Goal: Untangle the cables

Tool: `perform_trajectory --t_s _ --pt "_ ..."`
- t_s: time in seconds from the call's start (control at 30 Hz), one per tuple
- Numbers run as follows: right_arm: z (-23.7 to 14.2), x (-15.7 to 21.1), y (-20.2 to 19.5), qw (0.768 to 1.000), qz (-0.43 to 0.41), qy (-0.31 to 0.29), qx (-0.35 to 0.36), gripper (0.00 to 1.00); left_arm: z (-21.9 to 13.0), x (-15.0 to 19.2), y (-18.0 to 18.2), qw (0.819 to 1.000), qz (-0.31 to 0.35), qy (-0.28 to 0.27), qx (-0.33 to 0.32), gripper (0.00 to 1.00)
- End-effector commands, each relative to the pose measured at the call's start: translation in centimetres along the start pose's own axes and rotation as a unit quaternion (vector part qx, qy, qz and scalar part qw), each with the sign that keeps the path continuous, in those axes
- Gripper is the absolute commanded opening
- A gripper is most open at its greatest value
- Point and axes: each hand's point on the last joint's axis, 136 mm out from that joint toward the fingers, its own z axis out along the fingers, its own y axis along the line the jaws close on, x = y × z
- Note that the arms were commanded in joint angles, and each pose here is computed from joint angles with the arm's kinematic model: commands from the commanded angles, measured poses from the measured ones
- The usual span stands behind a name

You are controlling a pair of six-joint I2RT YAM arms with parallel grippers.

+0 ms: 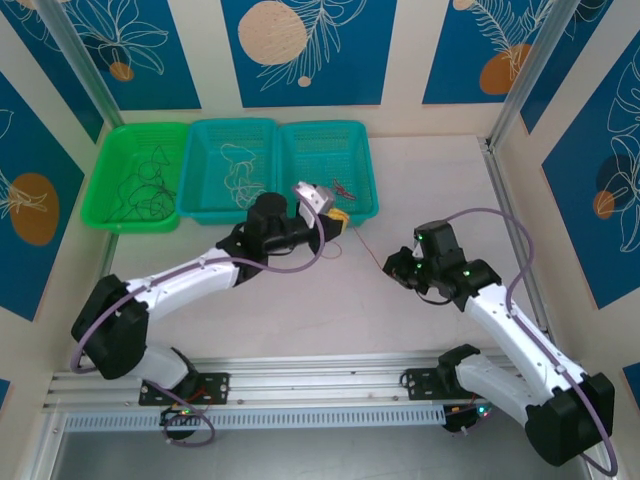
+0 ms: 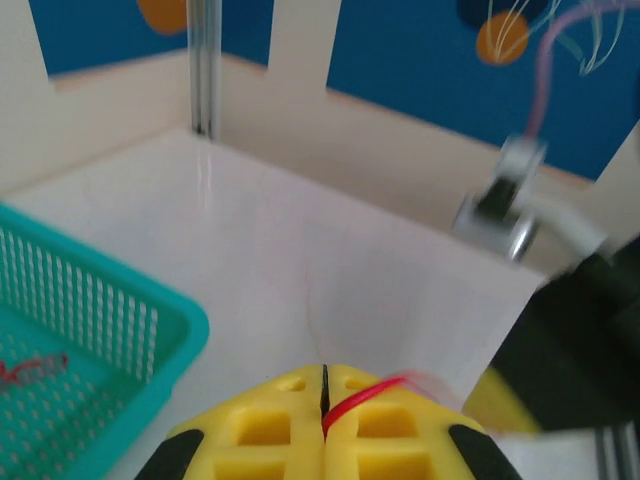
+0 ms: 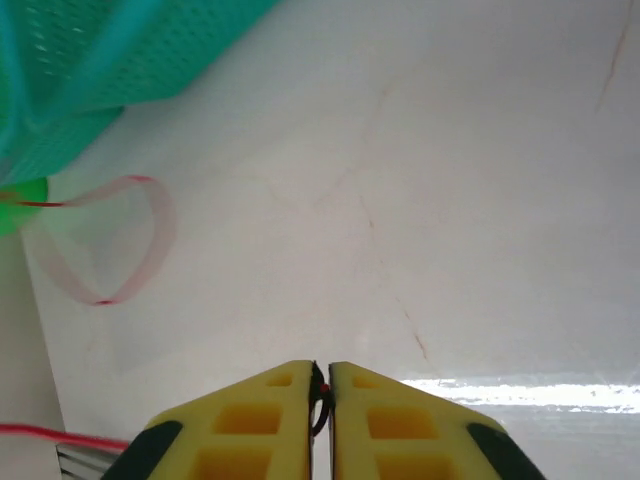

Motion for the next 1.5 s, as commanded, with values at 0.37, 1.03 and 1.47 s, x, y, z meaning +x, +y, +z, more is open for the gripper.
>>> perform_trajectory --t_s 0.37,1.03,1.47 --pt "-4.2 -1.7 1.3 0.995 -0.006 -0.088 -0.045 0.63 1.2 -10.9 5.2 0.989 0.107 -0.032 -0.095 0.0" --pt "-5.8 -0.4 -0.2 0.995 0.005 -0.094 -0.043 0.63 10.0 -3.2 23.2 0.972 -0.041 0.091 -0.213 0.57" --pt "-5.5 -1.6 -1.2 0.992 -0.008 -0.121 -0.022 0.63 2.5 -6.2 15.7 0.986 -0.045 0.033 -0.158 0.71"
